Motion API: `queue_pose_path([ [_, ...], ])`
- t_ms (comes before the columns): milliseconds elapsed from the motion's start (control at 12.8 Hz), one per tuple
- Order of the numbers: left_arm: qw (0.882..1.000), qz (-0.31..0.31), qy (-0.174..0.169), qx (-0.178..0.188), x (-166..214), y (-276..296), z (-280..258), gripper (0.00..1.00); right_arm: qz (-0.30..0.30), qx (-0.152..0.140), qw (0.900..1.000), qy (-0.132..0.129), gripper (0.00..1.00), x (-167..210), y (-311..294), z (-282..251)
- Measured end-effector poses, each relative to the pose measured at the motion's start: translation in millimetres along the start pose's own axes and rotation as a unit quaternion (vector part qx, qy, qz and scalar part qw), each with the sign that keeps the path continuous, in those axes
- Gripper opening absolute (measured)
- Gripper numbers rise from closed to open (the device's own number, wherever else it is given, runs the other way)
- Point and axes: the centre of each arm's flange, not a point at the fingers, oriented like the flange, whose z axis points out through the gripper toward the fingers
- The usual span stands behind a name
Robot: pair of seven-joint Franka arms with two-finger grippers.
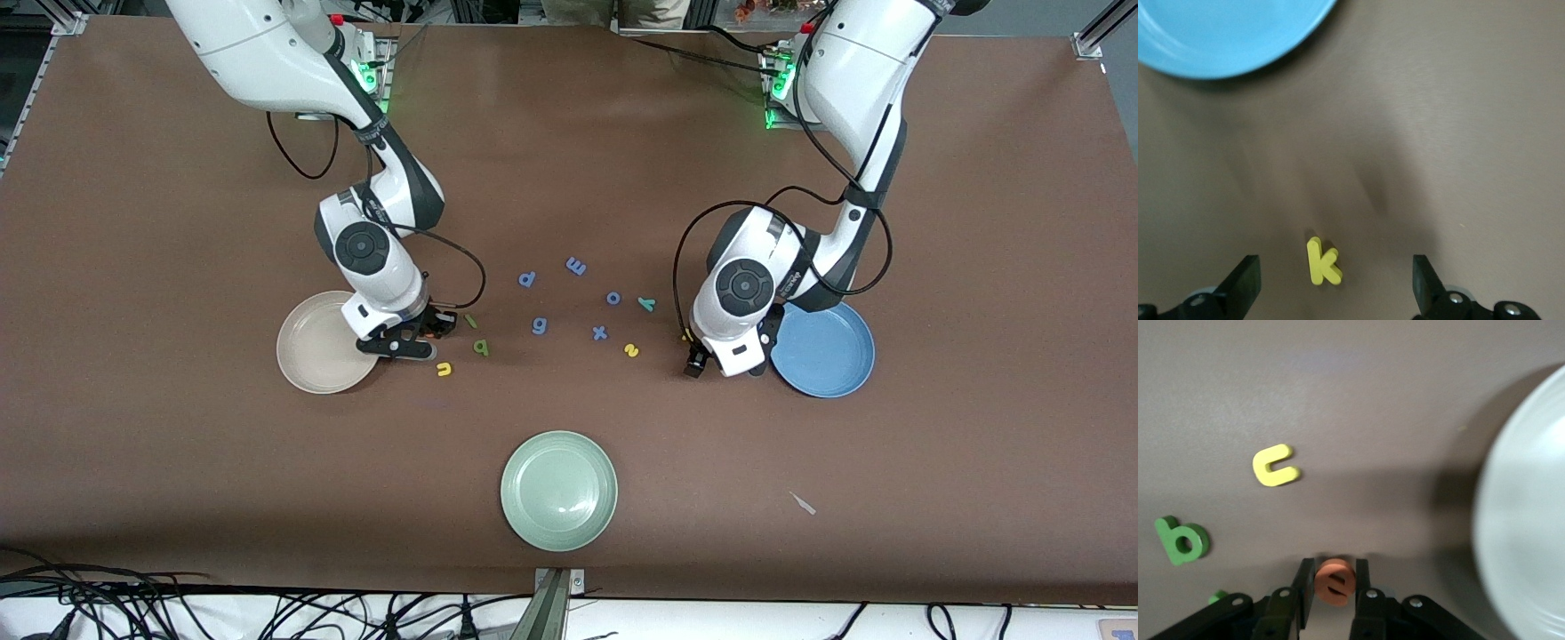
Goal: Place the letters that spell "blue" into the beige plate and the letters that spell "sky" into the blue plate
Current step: 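Grasp the yellow k with the left gripper while the right gripper grasps orange e, then carry the k toward the blue plate while the right gripper drops e on beige plate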
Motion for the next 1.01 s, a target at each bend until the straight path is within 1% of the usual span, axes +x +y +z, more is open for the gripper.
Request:
queue_pose_path([
  [156,1.0,-0.018,0.0,0.003,0.5,-5.6,9.4,1.0,-0.043,-0.013,0.999,-0.007,0.28,21.9,32.8,-39.3],
  [312,0.999,-0.035,0.0,0.001,-0.4,-7.0,12.0,1.0,-0.095,-0.017,0.995,-0.011,0.28,40.5,83.0,-55.7],
  [468,0.999,-0.043,0.0,0.001,-3.9,-9.4,16.2,1.0,-0.128,-0.019,0.991,-0.023,0.28,49.1,124.8,-46.3],
  [546,0.999,-0.045,0.0,0.001,-5.7,-10.5,19.3,0.97,-0.128,-0.019,0.991,-0.03,0.33,47.9,133.7,-39.6],
  [624,0.999,-0.048,-0.001,-0.002,-6.6,-11.6,22.7,0.94,-0.121,-0.02,0.992,-0.033,0.33,45.6,133.7,-36.0],
  [702,0.999,-0.051,-0.002,-0.006,-6.7,-13.4,27.1,0.9,-0.111,-0.019,0.993,-0.033,0.41,43.3,127.8,-35.7],
  [780,0.998,-0.055,-0.003,-0.011,-6.7,-15.1,31.8,0.85,-0.106,-0.016,0.994,-0.033,0.54,40.6,118.5,-36.5],
  [937,0.998,-0.06,-0.005,-0.025,-5.9,-12.9,30.4,0.6,-0.097,-0.011,0.995,-0.029,0.74,35.9,99.0,-39.8],
  [1015,0.998,-0.061,-0.005,-0.026,-6.0,-12.7,28.8,0.49,-0.09,-0.005,0.996,-0.024,0.75,34.4,86.3,-43.8],
])
